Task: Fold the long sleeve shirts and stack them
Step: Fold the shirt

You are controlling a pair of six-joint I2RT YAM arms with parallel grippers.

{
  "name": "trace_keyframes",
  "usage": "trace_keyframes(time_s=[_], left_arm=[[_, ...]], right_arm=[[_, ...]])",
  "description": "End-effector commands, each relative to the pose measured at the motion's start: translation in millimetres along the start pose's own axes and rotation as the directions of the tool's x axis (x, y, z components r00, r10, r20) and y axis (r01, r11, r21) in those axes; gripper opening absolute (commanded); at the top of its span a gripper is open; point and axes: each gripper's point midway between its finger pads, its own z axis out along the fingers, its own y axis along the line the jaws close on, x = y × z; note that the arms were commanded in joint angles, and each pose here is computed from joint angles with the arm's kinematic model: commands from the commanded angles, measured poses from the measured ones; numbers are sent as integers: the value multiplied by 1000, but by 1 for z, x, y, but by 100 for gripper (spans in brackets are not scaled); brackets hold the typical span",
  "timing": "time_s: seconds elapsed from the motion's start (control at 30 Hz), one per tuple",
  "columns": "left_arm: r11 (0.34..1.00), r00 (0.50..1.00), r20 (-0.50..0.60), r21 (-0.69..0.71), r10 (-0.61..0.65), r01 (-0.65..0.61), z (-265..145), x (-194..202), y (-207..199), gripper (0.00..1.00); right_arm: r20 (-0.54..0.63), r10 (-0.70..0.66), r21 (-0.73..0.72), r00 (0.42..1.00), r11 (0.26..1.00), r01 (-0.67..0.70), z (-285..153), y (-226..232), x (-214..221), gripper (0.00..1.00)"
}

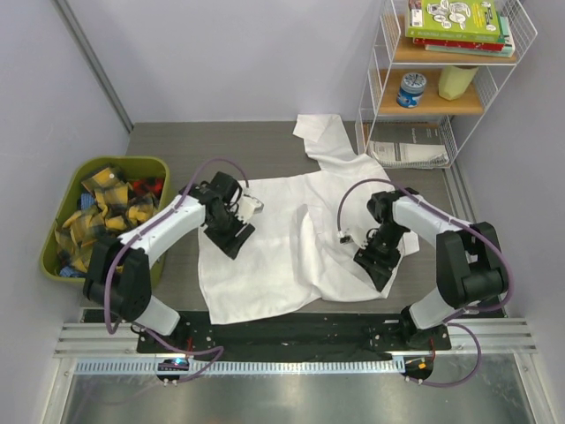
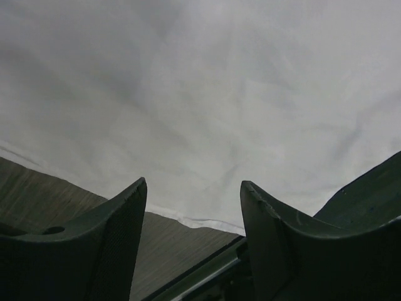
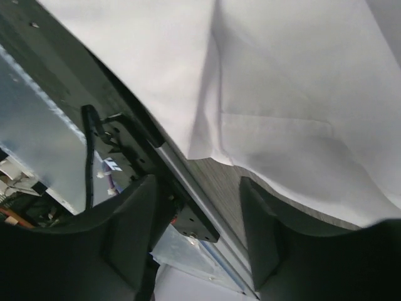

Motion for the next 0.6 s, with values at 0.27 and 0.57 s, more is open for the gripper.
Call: trace_keyframes(time_s=[0.27, 0.57], left_arm=[[994, 983, -157, -38, 92, -99, 40, 23, 34, 54], [996, 978, -200, -54, 56, -68, 52, 42, 57, 52]], right_arm=[[6, 52, 272, 999, 961, -52, 4, -57, -13, 28], [-364, -54, 276, 930, 947, 163, 33, -58, 72, 26]])
